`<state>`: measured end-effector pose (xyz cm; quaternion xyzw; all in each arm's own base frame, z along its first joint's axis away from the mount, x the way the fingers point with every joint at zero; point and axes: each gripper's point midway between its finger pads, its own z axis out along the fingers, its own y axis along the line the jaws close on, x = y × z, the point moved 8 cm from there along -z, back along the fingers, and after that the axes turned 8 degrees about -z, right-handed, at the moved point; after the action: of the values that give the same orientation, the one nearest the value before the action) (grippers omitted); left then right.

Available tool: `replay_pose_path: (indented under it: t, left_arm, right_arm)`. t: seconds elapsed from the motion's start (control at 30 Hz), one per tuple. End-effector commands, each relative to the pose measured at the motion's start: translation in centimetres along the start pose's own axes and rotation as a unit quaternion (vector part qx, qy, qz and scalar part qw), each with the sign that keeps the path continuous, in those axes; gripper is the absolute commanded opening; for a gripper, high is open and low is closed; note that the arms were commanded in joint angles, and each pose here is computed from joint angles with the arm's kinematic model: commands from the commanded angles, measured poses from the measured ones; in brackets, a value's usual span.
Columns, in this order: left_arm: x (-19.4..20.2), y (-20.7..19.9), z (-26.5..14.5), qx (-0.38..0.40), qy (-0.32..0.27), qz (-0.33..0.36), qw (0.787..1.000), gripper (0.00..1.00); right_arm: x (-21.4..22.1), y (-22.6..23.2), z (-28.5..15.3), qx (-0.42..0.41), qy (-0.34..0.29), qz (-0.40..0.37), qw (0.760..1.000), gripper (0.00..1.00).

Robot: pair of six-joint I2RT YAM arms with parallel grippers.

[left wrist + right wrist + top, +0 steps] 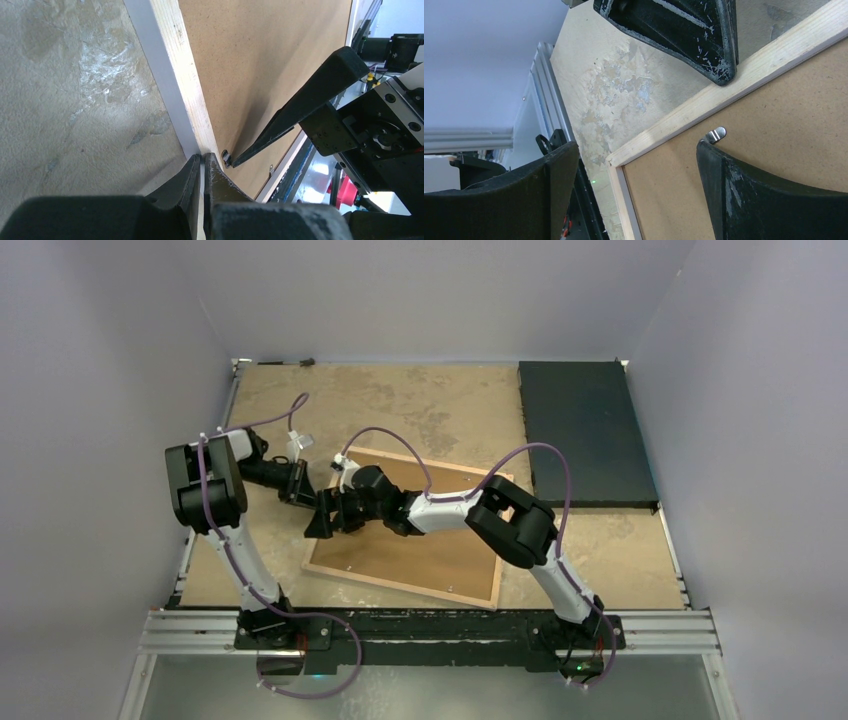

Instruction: Put the photo into the frame

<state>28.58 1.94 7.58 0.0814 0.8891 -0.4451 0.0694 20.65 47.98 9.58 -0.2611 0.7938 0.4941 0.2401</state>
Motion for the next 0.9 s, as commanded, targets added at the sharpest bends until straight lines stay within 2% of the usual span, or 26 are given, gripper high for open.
replay_pose_path:
  t: [0.0,0.23,0.37,0.67,0.87]
  left_arm:
    - [0.0,0.4,0.5,-0.014,-0.004,0.027,1.0,0.0]
    - [-0.1,0.2,0.4,-0.014,-0.008,0.029,0.999,0.0]
    - [-0.1,0.3,0.5,-0.013,-0.008,0.029,0.999,0.0]
    - [0.0,0.2,0.4,-0.017,-0.008,0.029,0.999,0.0]
    - [-0.2,0.0,0.2,-0.017,-0.012,0.031,0.999,0.0]
  right_arm:
    - [0.1,-0.2,0.4,0.01,0.006,0.005,1.0,0.9]
    - [-0.3,-0.2,1.1,0.004,0.003,0.0,1.0,0.89]
    - [-0.1,0.1,1.1,-0.013,0.023,-0.006,1.0,0.88]
    - [-3.4,1.3,-3.1,-0.024,-0.022,-0.034,0.999,0.89]
    - [-2.4,-0.1,-3.1,-0.005,-0.01,-0.027,1.0,0.89]
